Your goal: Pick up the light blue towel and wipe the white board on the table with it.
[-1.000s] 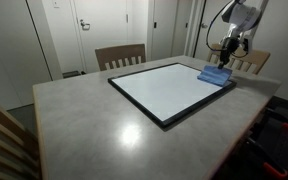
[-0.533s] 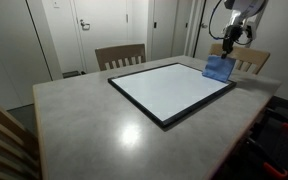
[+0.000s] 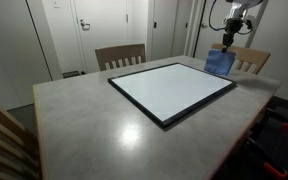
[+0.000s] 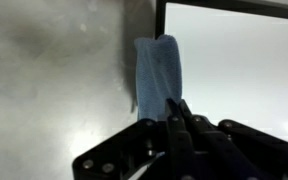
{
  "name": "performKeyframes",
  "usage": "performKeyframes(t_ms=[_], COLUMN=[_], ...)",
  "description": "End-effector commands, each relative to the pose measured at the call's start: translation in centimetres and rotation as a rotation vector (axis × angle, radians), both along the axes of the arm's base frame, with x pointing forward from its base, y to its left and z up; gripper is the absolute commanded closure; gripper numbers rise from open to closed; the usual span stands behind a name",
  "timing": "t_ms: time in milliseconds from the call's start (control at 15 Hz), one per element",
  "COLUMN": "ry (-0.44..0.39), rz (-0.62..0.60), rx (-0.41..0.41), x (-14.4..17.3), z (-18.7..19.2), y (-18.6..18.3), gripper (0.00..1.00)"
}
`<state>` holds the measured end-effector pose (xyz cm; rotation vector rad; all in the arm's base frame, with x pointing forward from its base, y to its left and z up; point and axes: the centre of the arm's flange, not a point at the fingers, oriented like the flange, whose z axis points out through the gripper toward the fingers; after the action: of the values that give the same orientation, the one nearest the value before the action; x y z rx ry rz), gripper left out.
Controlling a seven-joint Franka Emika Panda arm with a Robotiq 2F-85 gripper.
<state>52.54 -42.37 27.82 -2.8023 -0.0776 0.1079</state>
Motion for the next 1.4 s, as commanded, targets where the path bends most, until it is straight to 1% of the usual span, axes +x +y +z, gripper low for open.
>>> performKeyframes(t_ms=[0,67,200,333,667,933,1200,1267,1333], ry=[-0.039,-0.047,-0.054,-0.056,-0.004,0.039,0.044,0.05,0.039], rz=[0.016,0.021,0.024,0.017,-0.027,-0.049,-0.059,-0.058,-0.052], rx=[-0.133,-0.161,-0.186,-0.176,-0.139,-0.153,-0.124,-0.119,-0.111], x=[-0.3,-0.1,0.0,0.1,-0.5,-2.8,-5.9,-6.3,-6.8], z=[0.4,0.1,-0.7,-2.1,-4.7,-5.1,-6.0,-6.1,-6.3], y=[1.0,1.2,2.2,3.5,6.4,7.2,8.1,8.7,9.5], gripper=[0.99,0.99,0.99,0.99,0.99,0.99,0.99,0.99,0.99])
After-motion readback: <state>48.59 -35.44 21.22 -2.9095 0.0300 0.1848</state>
